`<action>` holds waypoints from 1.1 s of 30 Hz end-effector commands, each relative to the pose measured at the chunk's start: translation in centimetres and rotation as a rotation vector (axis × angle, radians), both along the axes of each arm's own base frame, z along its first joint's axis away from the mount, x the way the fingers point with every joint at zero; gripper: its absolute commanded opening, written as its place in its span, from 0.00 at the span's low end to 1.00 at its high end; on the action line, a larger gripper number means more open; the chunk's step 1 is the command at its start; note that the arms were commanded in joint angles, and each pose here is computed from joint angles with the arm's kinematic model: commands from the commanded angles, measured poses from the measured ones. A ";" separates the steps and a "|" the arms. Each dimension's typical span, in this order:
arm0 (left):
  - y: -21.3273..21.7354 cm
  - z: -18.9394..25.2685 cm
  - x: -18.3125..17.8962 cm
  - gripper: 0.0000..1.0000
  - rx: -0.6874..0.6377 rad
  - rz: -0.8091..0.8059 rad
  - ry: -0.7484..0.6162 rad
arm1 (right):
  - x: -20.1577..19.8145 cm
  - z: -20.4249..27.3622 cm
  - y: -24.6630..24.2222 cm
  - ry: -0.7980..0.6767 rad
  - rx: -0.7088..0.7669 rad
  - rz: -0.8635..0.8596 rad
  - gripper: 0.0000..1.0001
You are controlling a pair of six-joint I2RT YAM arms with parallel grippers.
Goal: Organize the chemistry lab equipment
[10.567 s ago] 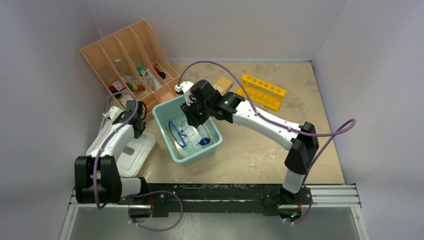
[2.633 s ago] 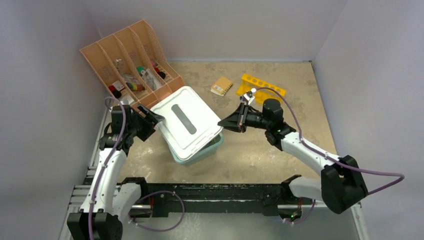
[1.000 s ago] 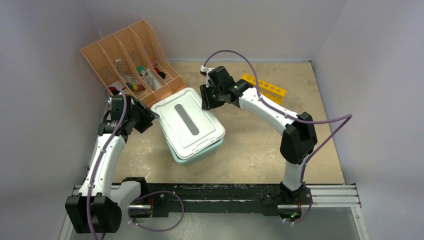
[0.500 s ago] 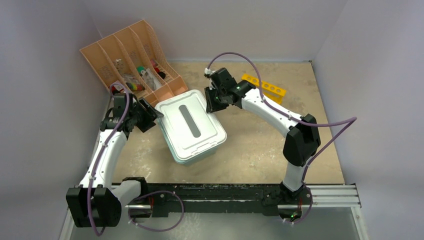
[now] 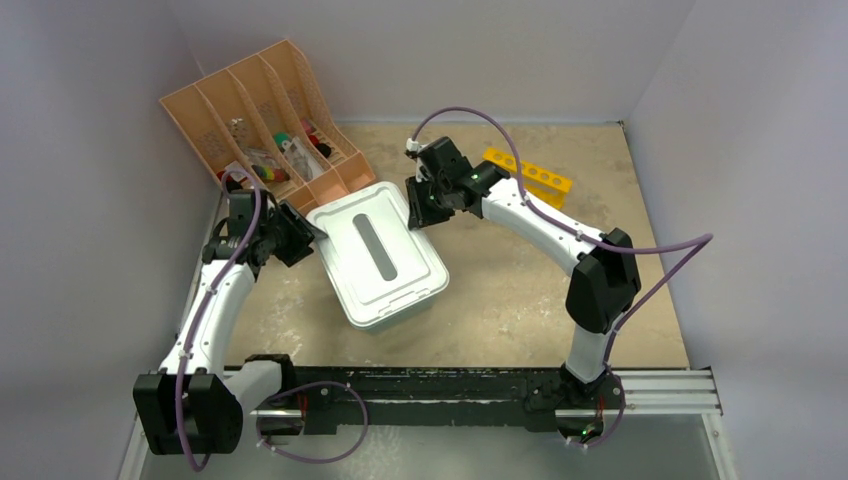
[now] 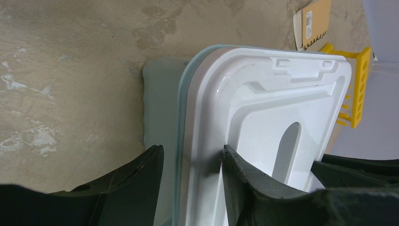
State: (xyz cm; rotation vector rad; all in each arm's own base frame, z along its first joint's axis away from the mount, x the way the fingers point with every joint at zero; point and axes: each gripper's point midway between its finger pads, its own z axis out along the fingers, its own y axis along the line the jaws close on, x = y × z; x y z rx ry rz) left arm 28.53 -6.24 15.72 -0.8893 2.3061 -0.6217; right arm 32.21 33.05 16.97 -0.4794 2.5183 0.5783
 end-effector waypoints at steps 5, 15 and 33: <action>1.0 -0.5 -0.1 0.45 0.059 0.011 -0.001 | -0.7 1.7 0.4 -0.017 0.026 0.006 0.35; 1.8 -2.1 -0.7 0.47 0.097 0.032 0.063 | 0.0 -1.1 -0.9 -0.003 -0.071 -0.047 0.45; -0.5 -4.6 -0.2 0.40 -0.018 -0.045 0.110 | 1.0 -6.0 -4.9 0.167 -0.074 -0.169 0.20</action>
